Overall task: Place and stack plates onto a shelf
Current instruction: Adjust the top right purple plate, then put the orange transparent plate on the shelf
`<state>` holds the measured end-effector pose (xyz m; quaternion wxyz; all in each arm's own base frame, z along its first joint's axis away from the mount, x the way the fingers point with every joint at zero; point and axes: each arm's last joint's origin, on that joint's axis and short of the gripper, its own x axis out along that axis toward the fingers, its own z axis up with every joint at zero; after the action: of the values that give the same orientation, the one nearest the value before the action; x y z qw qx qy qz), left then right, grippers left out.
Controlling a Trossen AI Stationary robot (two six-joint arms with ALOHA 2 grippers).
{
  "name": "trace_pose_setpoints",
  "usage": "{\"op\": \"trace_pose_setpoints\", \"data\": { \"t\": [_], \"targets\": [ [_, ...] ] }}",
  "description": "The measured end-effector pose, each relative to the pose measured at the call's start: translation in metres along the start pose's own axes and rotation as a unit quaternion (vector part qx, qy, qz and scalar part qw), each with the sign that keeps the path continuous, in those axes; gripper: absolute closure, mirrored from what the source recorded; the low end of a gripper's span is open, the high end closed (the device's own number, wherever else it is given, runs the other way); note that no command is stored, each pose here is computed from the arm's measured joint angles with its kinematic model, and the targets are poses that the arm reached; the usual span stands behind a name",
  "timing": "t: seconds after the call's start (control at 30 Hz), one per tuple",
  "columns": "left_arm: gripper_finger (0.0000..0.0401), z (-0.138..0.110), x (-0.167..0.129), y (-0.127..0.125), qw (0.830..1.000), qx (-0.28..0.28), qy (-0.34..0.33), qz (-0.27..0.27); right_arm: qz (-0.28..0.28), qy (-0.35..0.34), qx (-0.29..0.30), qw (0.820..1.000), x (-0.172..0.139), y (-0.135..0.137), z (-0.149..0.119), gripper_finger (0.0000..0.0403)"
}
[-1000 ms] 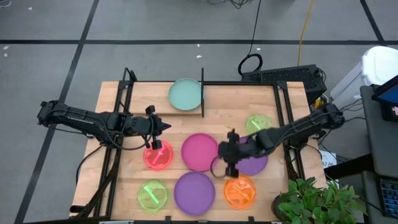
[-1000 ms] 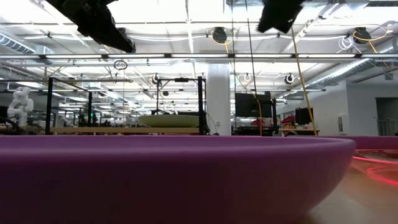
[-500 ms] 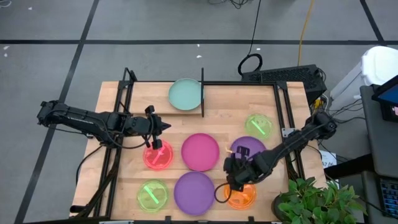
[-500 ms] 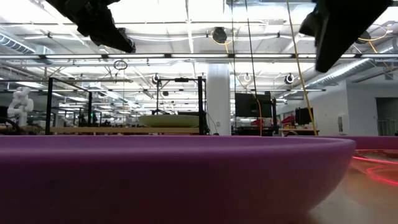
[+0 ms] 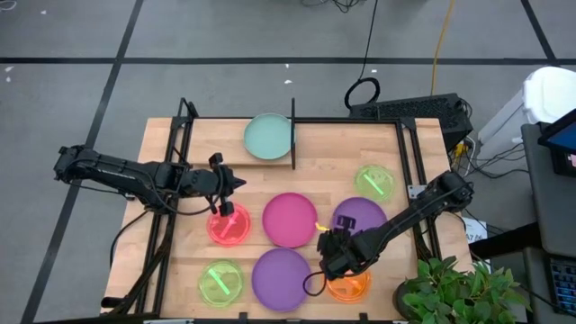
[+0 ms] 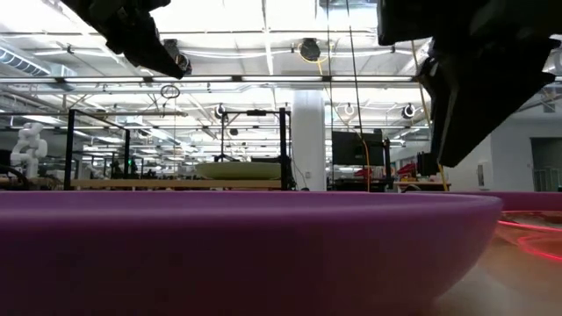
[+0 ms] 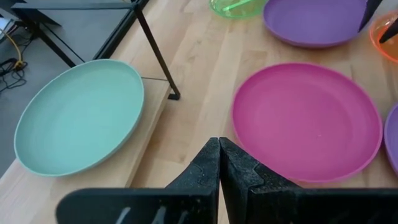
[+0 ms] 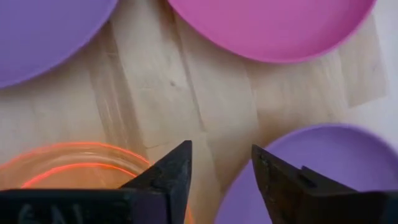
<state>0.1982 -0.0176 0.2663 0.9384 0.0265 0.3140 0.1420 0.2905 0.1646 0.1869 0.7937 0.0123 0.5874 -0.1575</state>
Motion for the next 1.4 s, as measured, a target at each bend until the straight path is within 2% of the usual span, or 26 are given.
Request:
{"op": "trace_pose_setpoints", "data": {
  "t": [0.4,0.67,0.87,1.13,1.4],
  "targets": [
    [0.0393,-0.002,0.000,0.000,1.000,-0.002,0.010,0.001,-0.017,0.057,0.045,0.997,0.032,-0.011,-0.031,0.0246],
    [0.0393,-0.002,0.000,0.000,1.000,-0.013,0.010,0.000,-0.012,0.068,0.047,0.996,0.038,-0.013,-0.037,0.0278],
    [0.0393,-0.004,0.000,0.000,0.999,-0.027,0.017,-0.001,-0.004,0.063,0.054,0.997,0.031,-0.016,-0.036,0.0292],
    [0.0393,-0.006,-0.002,-0.005,0.999,-0.032,0.025,-0.010,0.042,0.023,0.068,0.997,-0.002,-0.018,-0.037,0.0293],
    [0.0393,-0.007,-0.004,-0.008,0.999,-0.037,0.028,-0.015,0.098,0.068,0.057,0.991,-0.013,-0.006,-0.052,0.0294]
  ]
}}
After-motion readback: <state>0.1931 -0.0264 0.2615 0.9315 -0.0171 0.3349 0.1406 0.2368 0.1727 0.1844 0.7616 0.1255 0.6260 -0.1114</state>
